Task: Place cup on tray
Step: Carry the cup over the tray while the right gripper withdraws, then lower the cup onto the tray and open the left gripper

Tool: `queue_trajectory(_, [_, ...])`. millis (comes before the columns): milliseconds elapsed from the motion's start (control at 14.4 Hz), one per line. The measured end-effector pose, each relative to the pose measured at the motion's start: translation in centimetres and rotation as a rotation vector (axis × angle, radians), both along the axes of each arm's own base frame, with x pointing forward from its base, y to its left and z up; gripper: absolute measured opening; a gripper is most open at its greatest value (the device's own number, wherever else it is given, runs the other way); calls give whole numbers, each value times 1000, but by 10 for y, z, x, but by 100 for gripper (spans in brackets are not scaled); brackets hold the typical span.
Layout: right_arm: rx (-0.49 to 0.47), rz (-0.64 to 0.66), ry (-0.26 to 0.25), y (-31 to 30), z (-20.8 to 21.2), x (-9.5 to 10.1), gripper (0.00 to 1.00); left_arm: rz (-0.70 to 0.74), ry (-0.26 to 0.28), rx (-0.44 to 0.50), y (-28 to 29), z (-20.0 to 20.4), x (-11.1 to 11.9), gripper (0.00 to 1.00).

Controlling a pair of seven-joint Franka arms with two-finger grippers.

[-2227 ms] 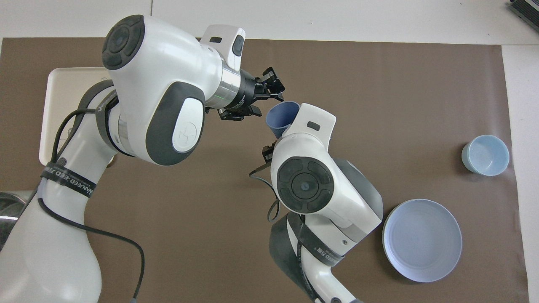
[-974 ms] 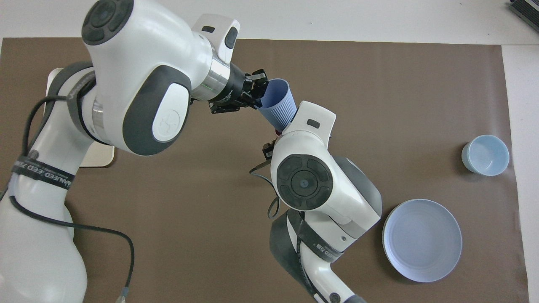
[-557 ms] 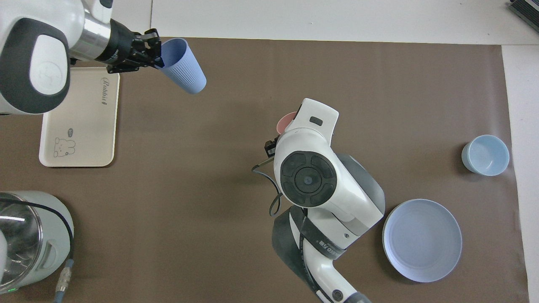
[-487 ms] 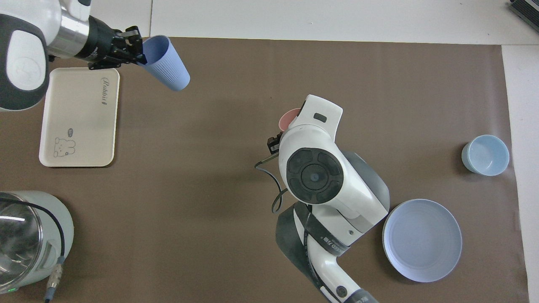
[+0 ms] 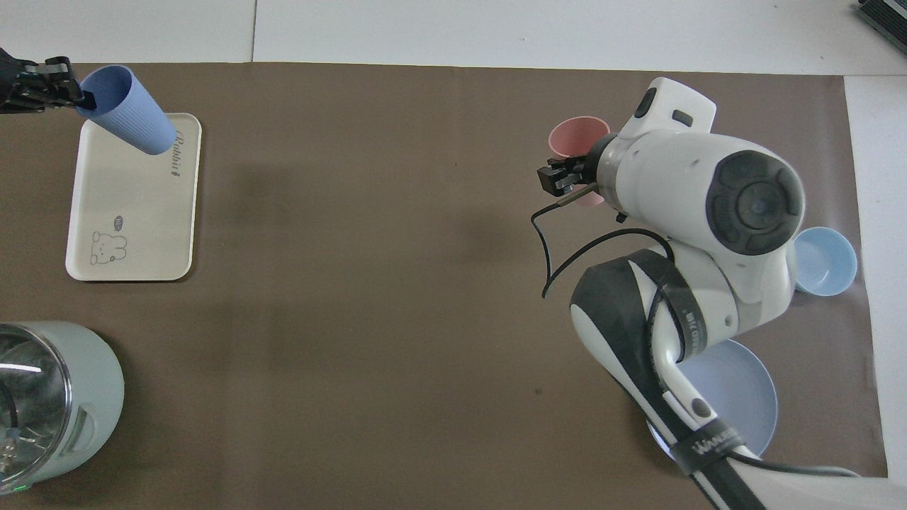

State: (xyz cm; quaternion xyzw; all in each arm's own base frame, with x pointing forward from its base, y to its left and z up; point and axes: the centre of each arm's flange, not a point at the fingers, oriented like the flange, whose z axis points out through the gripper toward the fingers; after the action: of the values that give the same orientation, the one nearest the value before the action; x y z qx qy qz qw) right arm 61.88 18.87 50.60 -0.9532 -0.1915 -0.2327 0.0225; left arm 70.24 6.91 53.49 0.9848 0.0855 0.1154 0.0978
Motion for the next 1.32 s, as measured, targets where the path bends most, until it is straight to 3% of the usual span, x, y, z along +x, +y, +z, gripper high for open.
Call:
queue_trajectory(348, [175, 152, -49, -100, -11, 22, 83, 24, -105, 49, 38, -42, -9, 4])
queue_trajectory(626, [346, 246, -172, -175, -69, 24, 83, 2, -150, 95, 68, -66, -18, 4])
queue_trajectory(766, [361, 287, -234, -199, -101, 19, 83, 12, -171, 110, 78, -77, -19, 4])
queue_trajectory(1044, [342, 329, -299, -227, -138, 14, 83, -2, -180, 138, 90, -117, -22, 4])
queue_trajectory(1322, [409, 351, -387, -237, -186, 10, 83, 1, -191, 150, 86, -145, -27, 4])
